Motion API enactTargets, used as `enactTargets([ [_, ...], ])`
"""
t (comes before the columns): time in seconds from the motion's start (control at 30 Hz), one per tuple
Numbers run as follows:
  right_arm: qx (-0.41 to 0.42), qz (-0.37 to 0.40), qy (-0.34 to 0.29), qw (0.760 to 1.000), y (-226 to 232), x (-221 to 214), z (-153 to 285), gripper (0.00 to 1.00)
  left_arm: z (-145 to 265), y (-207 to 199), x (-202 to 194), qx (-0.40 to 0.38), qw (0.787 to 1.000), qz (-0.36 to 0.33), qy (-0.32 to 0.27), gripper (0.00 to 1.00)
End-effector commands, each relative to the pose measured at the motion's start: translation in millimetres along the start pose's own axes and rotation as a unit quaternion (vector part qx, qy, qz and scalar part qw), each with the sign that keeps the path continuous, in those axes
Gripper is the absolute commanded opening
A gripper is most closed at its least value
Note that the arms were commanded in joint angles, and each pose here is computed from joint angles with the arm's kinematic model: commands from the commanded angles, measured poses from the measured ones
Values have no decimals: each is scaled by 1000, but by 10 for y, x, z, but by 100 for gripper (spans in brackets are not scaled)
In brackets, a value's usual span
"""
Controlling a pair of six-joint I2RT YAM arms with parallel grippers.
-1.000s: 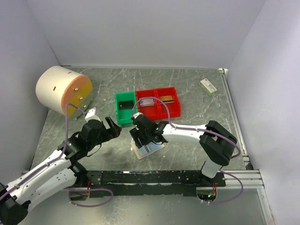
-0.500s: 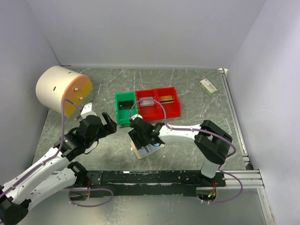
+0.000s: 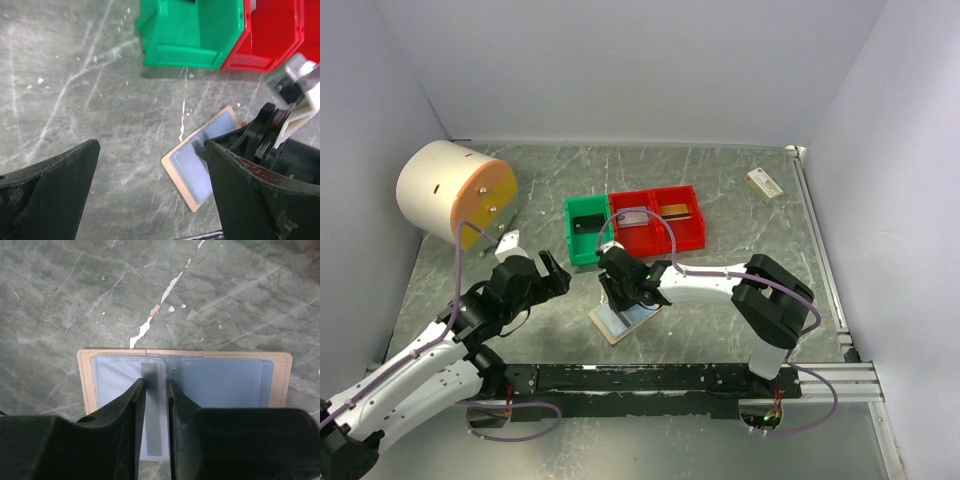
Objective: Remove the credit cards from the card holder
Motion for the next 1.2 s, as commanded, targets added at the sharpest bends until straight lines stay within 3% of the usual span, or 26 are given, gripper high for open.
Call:
enactTargets([
  [0.0, -11, -15, 53, 998, -130, -180, -116, 21, -83, -102, -119, -57, 998, 10, 32, 99],
  [0.07, 0, -24, 57, 998, -153, -157, -117, 12, -128, -111, -194, -68, 996, 13, 48, 99],
  [0.3, 60, -75, 75, 992, -298, -39, -148, 0, -209, -171, -330, -120, 990, 14, 76, 99],
  [0.6, 153, -173, 79, 970, -590, 31, -147, 0, -278, -238, -379, -149, 983, -10, 102, 99],
  [1.03, 155, -194, 38, 968, -681, 58, 18, 0, -342, -228, -461, -148, 983, 8, 110, 97],
  [1.17, 155, -159, 26, 975, -660, 114, 121, 13, -318, -193, -493, -149, 983, 22, 106, 97],
])
Point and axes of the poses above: each gripper's point midway between its finger pads, its own z axis back along the fingers, its own y axis along the line the jaws close on, x = y × z, the point moved 10 cm from there along z, back along the fingers, and after that the axes turned 9 degrees about -z, right-handed, at the moved point
